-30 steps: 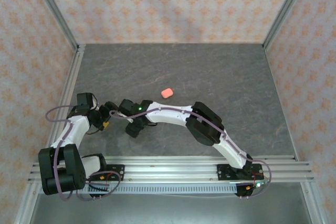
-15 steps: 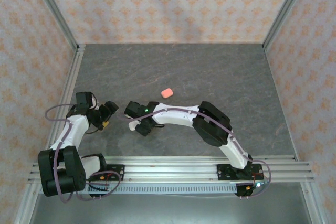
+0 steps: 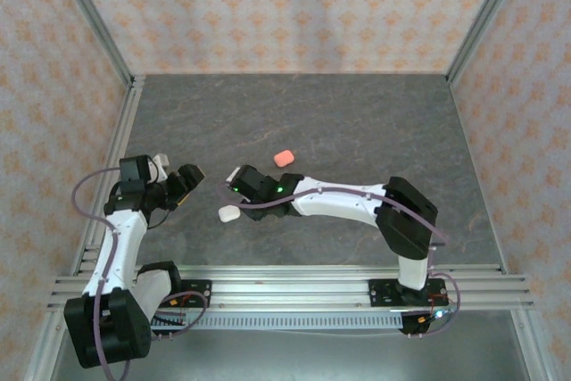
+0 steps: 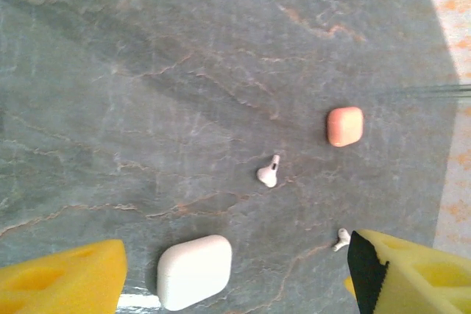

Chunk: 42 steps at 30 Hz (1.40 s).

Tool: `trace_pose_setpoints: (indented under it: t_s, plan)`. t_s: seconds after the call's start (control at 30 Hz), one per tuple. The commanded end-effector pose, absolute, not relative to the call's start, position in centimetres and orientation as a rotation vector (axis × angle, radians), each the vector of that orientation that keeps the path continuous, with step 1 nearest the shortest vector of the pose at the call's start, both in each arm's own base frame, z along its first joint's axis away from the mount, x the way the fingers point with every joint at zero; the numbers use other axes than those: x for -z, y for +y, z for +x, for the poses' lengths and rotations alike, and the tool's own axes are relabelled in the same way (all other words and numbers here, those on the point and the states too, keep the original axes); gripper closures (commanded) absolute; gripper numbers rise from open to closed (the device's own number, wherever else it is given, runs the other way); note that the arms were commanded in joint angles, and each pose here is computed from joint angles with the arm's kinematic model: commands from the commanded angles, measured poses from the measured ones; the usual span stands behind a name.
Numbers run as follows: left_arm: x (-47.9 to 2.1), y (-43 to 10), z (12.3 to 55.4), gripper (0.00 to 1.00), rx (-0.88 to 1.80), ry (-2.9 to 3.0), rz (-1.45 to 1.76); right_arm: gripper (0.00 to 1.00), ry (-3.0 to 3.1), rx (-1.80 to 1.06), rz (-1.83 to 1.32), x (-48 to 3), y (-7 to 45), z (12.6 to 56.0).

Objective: Insert wireless bluetooth earbuds into charging case

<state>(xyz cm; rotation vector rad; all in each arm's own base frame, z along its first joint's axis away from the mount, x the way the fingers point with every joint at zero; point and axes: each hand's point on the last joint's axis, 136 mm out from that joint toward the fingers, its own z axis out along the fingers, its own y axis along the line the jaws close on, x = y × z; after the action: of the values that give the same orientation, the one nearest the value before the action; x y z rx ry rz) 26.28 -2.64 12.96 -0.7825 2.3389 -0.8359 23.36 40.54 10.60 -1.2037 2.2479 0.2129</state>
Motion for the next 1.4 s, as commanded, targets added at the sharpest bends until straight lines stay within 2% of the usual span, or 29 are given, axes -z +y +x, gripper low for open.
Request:
trace_pose_setpoints:
  t_s: [0.0,0.17,0.37,0.6,0.93,1.37]
  plan:
    - [-14.1,-2.7,25.6,0.22,0.839,2.341,-0.770,0.46,2.209,-0.280,-1.197,-11.6,41.1,24.0]
    - [-11.7,-1.8,24.6,0.23,0.764,2.442,-0.928,0.31,2.210,-0.292,-1.418,-9.5,42.5,22.9]
    - [-10.3,-1.8,24.5,0.23,0.779,2.475,-1.018,0.21,2.133,-0.278,-1.705,-7.0,43.8,22.0]
    - [-9.9,-1.8,24.8,0.23,0.784,2.457,-1.019,0.19,2.048,-0.176,-2.000,-3.2,43.6,21.7]
    - [-9.9,-1.6,25.4,0.22,0.771,2.465,-0.972,0.18,1.957,-0.154,-1.991,-2.7,44.7,22.8]
    - [-9.7,-1.7,25.6,0.21,0.778,2.463,-0.959,0.18,1.995,-0.289,-2.061,-3.0,45.7,23.5]
